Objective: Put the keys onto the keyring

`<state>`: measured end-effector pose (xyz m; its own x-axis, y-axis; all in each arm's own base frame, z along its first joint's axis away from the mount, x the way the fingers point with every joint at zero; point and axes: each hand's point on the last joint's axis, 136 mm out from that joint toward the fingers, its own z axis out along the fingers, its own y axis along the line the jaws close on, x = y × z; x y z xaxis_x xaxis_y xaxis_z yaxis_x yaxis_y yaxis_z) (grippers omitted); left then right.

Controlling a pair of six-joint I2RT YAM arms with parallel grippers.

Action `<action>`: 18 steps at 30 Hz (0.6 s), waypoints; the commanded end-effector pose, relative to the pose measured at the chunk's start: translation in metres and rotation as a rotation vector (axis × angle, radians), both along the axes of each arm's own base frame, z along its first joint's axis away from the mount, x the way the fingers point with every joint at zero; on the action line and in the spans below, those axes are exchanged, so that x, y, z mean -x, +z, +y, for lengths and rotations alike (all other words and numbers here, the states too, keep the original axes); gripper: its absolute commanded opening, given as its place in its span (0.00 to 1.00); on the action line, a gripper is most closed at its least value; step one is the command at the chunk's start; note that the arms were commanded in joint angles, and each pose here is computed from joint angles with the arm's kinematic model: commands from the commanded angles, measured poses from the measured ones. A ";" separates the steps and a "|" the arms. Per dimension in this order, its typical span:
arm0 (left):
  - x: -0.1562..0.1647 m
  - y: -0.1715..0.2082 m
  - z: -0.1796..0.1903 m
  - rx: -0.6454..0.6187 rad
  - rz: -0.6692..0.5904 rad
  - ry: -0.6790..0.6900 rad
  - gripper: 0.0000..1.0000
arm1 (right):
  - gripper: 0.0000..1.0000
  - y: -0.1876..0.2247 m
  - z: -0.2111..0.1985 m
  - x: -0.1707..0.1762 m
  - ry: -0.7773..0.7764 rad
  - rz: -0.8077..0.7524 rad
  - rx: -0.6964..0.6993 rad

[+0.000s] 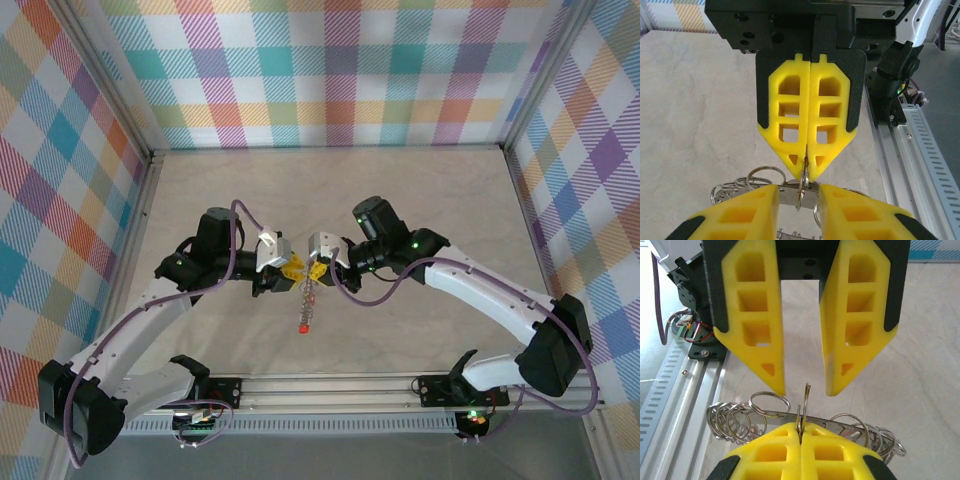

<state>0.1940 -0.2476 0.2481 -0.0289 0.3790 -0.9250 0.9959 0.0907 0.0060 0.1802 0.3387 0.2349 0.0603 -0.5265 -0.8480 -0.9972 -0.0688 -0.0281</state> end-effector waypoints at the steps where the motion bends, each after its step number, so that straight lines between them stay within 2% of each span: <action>1: 0.002 0.008 -0.001 -0.001 -0.018 -0.016 0.21 | 0.00 0.025 0.011 0.004 0.049 -0.012 -0.084; 4: 0.005 0.006 -0.001 -0.004 -0.029 -0.031 0.16 | 0.00 0.026 0.012 0.005 0.058 -0.012 -0.085; 14: 0.008 -0.005 0.001 -0.049 -0.009 -0.043 0.17 | 0.00 0.028 0.017 0.006 0.066 -0.005 -0.096; 18: 0.006 -0.006 0.002 -0.064 -0.017 -0.030 0.01 | 0.00 0.028 0.020 0.010 0.090 0.002 -0.102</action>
<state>0.1893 -0.2436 0.2350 -0.0337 0.4338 -0.9004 0.9974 0.0726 -0.0024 0.1769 0.3462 0.2363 0.0568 -0.5108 -0.8578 -0.9955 -0.0945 -0.0097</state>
